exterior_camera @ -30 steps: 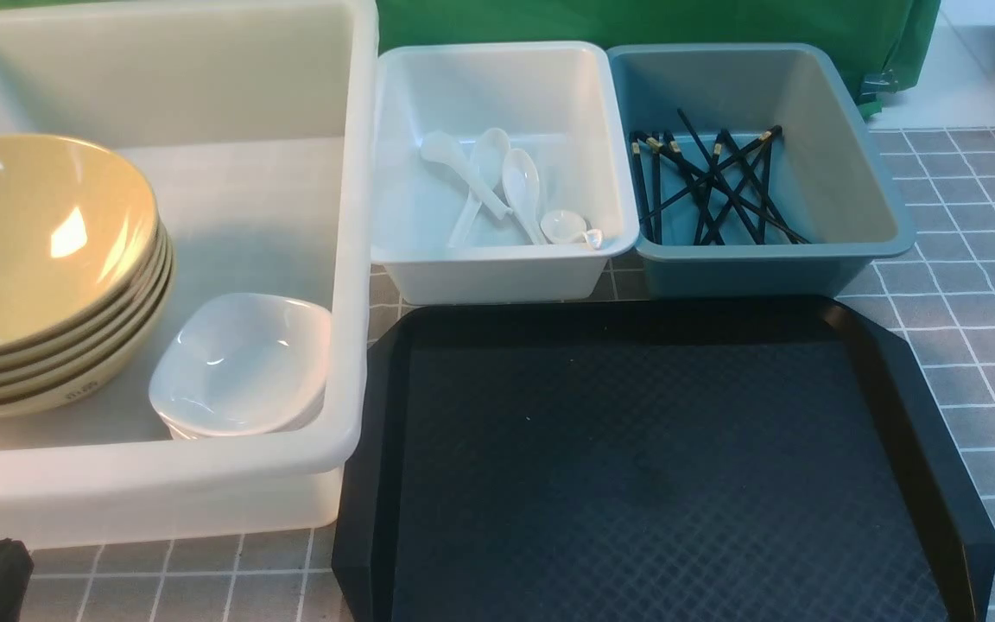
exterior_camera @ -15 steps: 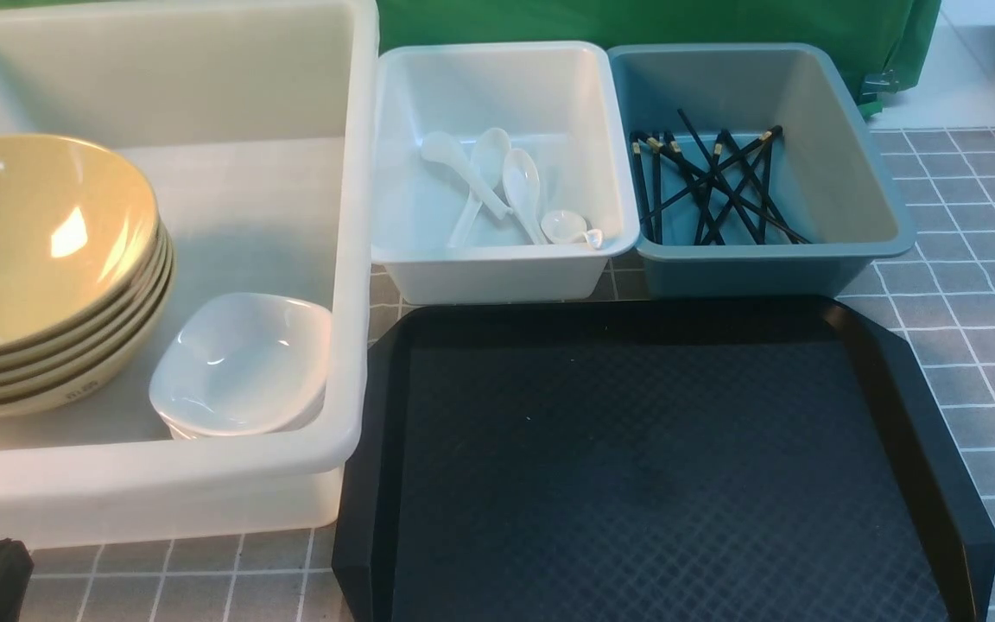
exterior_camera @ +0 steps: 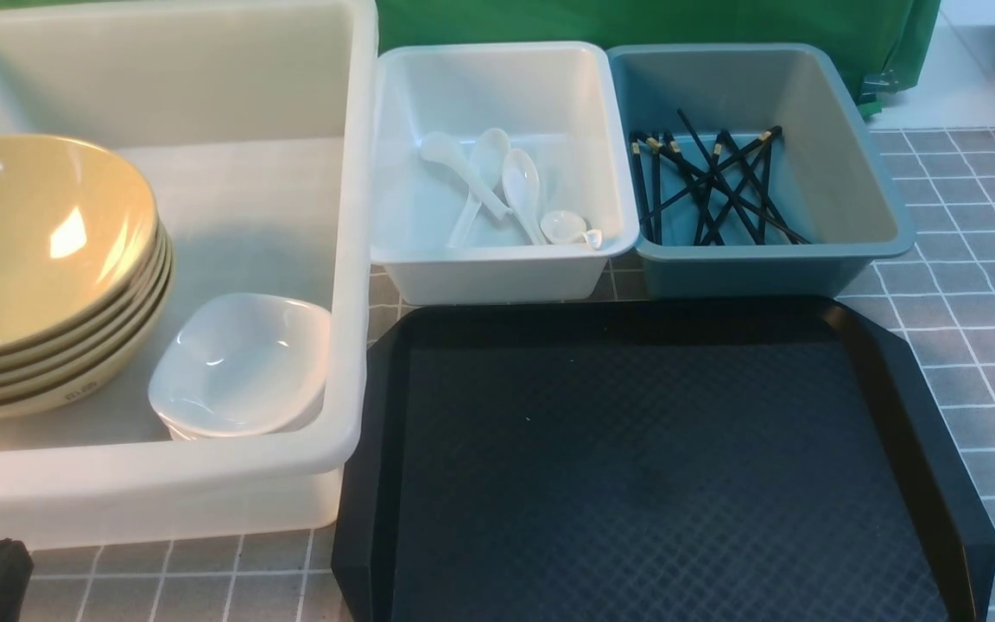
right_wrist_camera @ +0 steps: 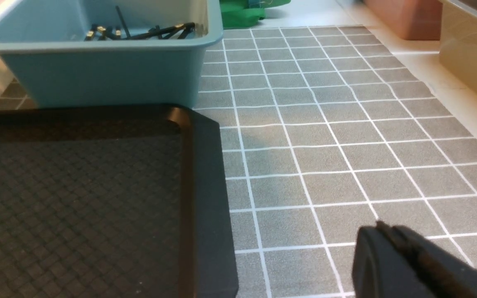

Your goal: On grey table put chopsticks spoon bowls plates into blue grey white boxes.

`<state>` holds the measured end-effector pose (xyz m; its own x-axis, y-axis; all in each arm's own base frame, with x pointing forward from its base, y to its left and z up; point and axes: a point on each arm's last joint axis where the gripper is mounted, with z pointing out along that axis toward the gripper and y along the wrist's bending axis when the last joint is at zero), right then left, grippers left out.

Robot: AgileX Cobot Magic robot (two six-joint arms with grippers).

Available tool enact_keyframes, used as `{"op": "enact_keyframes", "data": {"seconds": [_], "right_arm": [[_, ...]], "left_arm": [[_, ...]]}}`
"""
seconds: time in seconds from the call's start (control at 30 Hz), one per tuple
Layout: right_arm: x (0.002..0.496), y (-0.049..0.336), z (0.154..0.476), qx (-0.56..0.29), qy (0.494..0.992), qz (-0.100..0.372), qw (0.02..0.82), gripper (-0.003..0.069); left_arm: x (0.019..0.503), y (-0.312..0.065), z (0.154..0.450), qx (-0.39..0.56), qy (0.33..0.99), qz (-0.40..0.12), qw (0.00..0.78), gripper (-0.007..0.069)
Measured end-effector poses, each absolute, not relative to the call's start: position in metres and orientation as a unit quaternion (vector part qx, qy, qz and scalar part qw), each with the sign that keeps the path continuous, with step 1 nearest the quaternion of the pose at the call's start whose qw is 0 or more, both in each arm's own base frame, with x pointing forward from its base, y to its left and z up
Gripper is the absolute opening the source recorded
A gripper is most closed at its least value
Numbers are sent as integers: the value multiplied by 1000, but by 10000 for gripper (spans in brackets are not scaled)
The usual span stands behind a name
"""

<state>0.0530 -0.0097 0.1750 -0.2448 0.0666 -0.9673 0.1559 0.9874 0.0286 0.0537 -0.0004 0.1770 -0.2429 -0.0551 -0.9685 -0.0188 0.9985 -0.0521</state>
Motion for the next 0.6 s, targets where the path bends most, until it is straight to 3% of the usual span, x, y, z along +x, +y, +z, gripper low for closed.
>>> {"op": "enact_keyframes", "data": {"seconds": [0.6], "right_arm": [[53,-10,175,71,788,-37,610,45]], "left_arm": [[54,0,177,-23,788,-15,615,-7]]}}
